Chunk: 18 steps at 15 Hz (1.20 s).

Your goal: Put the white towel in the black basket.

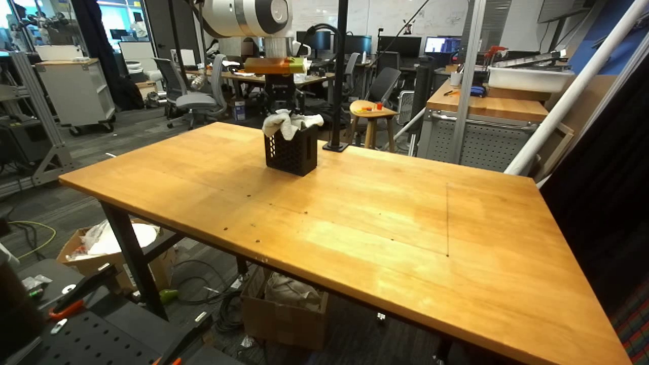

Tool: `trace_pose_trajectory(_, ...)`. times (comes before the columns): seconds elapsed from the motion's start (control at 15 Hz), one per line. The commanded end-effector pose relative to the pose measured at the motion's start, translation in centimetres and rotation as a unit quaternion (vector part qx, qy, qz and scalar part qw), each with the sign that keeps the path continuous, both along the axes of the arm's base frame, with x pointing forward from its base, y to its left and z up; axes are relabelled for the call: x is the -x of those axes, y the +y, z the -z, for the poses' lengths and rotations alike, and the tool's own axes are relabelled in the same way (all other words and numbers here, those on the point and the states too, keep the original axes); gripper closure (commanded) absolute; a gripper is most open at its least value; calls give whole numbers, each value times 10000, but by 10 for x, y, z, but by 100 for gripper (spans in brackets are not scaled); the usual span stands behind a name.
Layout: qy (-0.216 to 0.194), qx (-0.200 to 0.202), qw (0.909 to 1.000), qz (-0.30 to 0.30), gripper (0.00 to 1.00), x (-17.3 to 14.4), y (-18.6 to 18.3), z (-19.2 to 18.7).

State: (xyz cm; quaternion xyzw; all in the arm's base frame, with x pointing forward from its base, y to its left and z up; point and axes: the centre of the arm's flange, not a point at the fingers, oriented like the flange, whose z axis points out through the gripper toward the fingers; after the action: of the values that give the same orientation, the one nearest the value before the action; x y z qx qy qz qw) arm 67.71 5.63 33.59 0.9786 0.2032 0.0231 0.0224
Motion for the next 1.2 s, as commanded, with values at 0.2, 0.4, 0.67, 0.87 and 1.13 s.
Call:
trace_pose_trajectory(0.2,353,-674,9967,-271,95,-16,19,46)
trace_pose_trajectory(0.4,444,-859,9948,-330,94,-16,22,48)
trace_pose_trajectory(0.67,296,-803,9956,-371,94,-21,22,27)
trace_pose_trajectory(0.87,138,-567,9975,-387,60,-18,20,2)
trace_pose_trajectory(1.13,-109,-192,9986,-471,30,-13,18,-32)
